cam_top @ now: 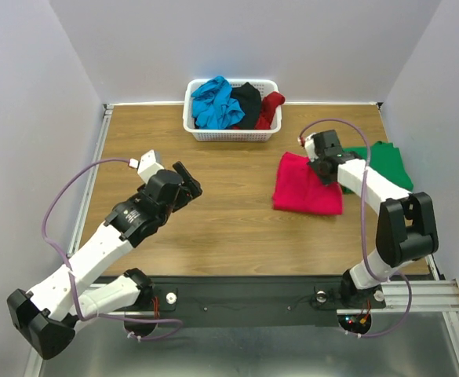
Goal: Fold and stack the t-shirts
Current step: Neatly place the folded tshirt to the corner
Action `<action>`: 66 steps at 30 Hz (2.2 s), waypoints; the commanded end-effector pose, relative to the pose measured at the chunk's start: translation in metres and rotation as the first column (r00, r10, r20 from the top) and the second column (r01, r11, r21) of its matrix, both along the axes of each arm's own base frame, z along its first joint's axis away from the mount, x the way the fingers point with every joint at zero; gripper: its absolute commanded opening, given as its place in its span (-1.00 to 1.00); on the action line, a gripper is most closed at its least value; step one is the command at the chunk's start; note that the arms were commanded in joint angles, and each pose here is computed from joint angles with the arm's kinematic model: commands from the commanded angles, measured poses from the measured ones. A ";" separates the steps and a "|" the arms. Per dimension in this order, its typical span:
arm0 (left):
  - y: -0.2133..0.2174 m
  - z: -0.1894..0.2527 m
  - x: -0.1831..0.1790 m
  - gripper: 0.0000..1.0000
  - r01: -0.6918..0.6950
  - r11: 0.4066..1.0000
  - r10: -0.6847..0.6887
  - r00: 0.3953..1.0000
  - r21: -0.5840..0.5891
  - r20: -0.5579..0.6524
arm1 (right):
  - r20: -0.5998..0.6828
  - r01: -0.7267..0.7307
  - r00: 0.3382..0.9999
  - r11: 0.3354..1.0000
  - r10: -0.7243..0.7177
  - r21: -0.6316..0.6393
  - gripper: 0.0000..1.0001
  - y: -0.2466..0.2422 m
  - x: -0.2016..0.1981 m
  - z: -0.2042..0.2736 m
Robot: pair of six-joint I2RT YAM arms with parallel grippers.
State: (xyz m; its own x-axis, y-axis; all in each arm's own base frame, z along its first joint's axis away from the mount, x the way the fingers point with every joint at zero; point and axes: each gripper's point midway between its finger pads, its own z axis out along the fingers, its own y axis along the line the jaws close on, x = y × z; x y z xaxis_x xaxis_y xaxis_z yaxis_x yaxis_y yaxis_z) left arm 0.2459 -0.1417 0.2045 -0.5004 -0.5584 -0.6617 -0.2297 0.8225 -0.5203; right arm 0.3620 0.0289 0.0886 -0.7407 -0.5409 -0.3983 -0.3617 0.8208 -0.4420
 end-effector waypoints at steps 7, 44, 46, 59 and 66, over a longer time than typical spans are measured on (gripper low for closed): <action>0.018 0.031 0.034 0.97 -0.044 0.994 0.038 0.998 0.103 0.059 | 0.085 -0.081 0.991 0.961 0.107 -0.264 -0.99 -0.084 0.037 0.092; 0.021 0.000 0.064 0.97 -0.025 0.986 0.031 0.999 0.167 -0.031 | 0.171 -0.028 0.983 0.970 0.071 -0.241 -0.99 -0.114 0.063 0.182; 0.022 -0.002 0.066 0.97 -0.029 0.985 0.035 0.999 0.170 -0.035 | 0.143 -0.013 0.988 0.970 0.049 -0.242 -0.99 -0.124 0.060 0.175; 0.021 -0.010 0.079 0.97 -0.023 0.980 0.035 0.998 0.197 -0.058 | 0.057 0.104 0.994 0.958 -0.092 -0.268 -0.99 -0.169 0.079 0.143; 0.028 -0.018 0.087 0.97 -0.027 0.974 0.046 0.996 0.224 -0.079 | 0.013 0.167 0.985 0.920 -0.174 -0.354 -0.99 -0.197 0.088 0.126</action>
